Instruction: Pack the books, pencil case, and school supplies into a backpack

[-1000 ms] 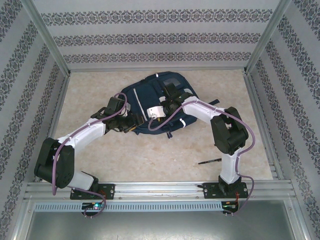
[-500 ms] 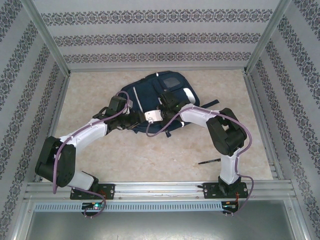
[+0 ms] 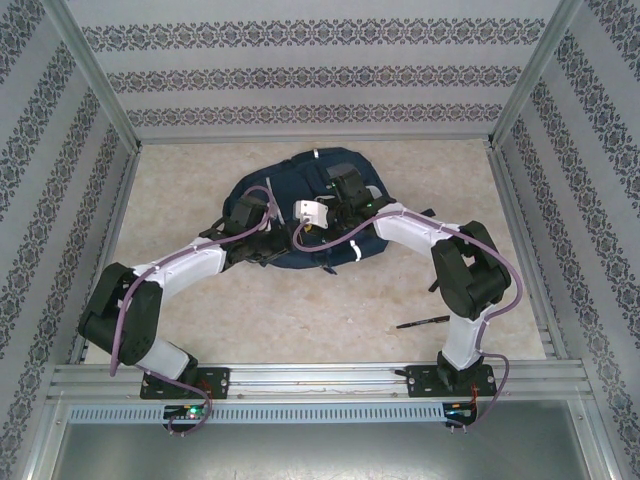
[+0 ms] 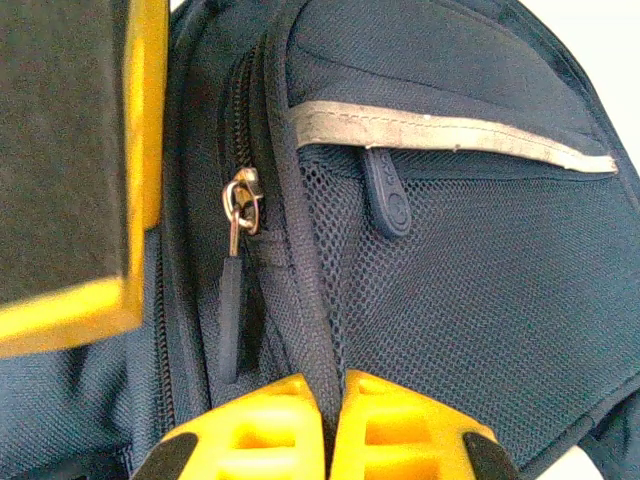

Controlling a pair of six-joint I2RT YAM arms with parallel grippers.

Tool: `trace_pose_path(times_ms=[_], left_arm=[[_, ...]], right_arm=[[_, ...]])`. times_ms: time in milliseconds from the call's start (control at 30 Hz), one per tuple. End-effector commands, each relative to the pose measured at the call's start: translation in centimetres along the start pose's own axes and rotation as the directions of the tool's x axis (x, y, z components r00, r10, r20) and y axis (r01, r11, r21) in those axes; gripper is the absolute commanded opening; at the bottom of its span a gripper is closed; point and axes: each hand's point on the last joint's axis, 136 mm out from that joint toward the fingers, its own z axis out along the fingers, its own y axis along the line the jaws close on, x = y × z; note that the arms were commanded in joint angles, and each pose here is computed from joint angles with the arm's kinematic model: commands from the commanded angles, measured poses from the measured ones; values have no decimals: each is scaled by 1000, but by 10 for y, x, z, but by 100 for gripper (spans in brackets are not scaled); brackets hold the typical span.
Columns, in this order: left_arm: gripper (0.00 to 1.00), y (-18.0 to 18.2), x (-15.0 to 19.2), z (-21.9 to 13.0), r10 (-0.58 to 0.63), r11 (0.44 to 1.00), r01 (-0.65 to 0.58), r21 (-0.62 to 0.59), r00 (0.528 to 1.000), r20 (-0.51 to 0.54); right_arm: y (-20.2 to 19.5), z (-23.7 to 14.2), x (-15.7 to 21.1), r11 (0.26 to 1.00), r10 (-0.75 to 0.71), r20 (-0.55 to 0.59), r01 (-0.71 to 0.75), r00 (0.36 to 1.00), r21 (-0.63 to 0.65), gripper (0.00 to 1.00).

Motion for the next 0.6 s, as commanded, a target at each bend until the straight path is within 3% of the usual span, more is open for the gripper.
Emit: trace_pose_path(times_ms=[0,233,333,433,567], left_arm=[[49,-10,-27,-2,1,1000,-1,-3,993,116],[52,-3,-33,-11,-56,998,62,-29,982,178],[53,17,-37,-31,-99,982,135,-133,963,251],[55,21,-38,-45,-125,972,176,-156,948,292],[56,16,-38,-46,-121,974,169,-151,951,285]], right_arm=[[14,-5,-48,998,11,195,3,981,-67,0],[23,-3,-53,995,41,212,-20,976,-100,0],[25,-3,-52,993,62,215,-38,975,-114,0],[26,-1,-49,991,75,210,-50,975,-120,0],[28,2,-51,990,85,211,-57,974,-131,0]])
